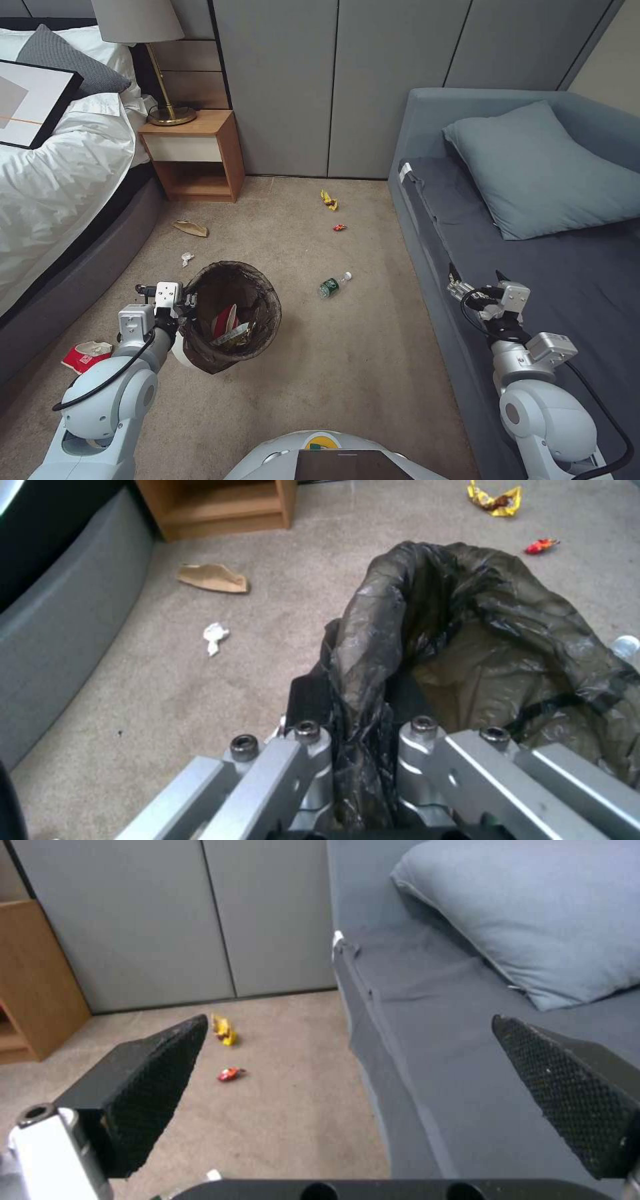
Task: Pick up the trash bin, then pick up the garbage from the floor and place it into the trash bin.
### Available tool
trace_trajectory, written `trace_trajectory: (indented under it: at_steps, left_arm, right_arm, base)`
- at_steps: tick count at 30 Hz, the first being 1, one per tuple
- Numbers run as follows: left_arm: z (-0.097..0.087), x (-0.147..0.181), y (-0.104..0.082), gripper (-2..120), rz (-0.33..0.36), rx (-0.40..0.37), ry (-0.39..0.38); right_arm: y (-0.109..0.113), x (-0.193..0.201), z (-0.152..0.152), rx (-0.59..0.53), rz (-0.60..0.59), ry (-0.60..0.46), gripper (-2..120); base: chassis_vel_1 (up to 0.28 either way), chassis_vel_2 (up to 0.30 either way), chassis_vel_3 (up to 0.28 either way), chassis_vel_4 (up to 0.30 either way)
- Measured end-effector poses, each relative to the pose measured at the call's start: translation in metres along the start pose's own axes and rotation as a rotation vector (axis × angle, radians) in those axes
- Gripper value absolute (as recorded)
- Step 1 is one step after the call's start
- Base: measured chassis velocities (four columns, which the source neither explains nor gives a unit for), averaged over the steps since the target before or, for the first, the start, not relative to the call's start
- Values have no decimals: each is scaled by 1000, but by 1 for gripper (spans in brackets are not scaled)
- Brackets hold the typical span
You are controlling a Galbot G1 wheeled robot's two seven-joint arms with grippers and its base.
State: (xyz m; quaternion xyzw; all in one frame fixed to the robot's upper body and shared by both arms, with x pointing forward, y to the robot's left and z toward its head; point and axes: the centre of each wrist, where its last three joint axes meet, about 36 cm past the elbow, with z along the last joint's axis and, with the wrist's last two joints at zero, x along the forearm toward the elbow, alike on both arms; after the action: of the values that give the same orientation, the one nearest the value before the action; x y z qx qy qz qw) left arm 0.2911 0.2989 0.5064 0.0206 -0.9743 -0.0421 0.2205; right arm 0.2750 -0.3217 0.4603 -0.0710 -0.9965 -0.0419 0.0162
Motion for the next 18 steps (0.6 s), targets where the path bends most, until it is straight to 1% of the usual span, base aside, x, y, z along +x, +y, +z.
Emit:
trace_trajectory:
  at_steps: [3, 9, 18]
  left_arm:
    - [0, 0, 0, 7, 0, 0, 0]
    - [-1, 1, 1, 7, -2, -1, -3]
    - [-1, 0, 1, 7, -2, 1, -4]
  right_arm:
    - [2, -2, 1, -4, -4, 0, 100]
    - [3, -4, 2, -9, -8, -1, 100]
    - [3, -5, 3, -7, -10, 2, 100]
  base:
    - [0, 0, 0, 0]
    - [-67, 57, 60, -49]
    - [-148, 124, 145, -141]
